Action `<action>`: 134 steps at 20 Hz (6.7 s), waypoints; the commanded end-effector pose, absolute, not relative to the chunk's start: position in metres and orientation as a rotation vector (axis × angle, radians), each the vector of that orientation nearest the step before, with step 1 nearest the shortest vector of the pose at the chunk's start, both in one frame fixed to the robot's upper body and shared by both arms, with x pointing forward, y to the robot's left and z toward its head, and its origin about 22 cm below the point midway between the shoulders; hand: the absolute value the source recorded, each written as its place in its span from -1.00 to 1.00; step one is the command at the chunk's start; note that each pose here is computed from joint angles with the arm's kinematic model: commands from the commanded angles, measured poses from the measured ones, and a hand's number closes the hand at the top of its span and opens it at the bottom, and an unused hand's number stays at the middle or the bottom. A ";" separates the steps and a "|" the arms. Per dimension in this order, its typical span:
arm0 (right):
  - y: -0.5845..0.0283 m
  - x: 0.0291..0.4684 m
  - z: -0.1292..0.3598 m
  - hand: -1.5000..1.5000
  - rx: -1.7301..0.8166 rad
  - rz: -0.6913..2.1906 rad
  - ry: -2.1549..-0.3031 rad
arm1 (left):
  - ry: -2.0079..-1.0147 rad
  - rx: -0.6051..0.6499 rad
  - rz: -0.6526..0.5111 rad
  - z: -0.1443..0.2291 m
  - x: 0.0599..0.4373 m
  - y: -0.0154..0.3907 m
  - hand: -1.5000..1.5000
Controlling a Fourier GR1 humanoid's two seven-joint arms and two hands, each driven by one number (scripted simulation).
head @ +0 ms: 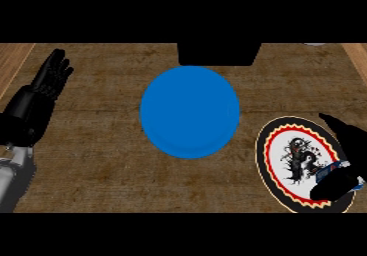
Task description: Pick the can from the plate and place it in the plate
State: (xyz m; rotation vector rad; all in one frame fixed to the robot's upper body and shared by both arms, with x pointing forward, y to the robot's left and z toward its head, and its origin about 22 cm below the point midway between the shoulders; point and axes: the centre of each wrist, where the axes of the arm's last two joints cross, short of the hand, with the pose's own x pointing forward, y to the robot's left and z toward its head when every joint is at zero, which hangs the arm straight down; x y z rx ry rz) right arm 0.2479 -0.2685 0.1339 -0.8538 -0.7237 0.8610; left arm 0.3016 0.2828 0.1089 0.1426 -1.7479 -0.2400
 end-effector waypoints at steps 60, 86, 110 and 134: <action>-0.245 0.148 0.123 1.00 -1.165 0.628 -1.355 | -1.758 0.143 -0.233 0.107 0.291 0.284 0.00; -0.055 0.331 0.150 1.00 -0.863 0.613 -1.473 | -1.756 0.138 -0.251 0.117 0.311 0.274 0.00; -0.054 0.408 0.073 -1.00 -0.696 0.344 -1.525 | -1.776 0.065 -0.291 0.110 0.315 0.261 0.00; -0.211 0.353 0.056 -1.00 -0.515 -0.044 -1.683 | -1.765 0.151 -0.217 0.100 0.292 0.280 0.00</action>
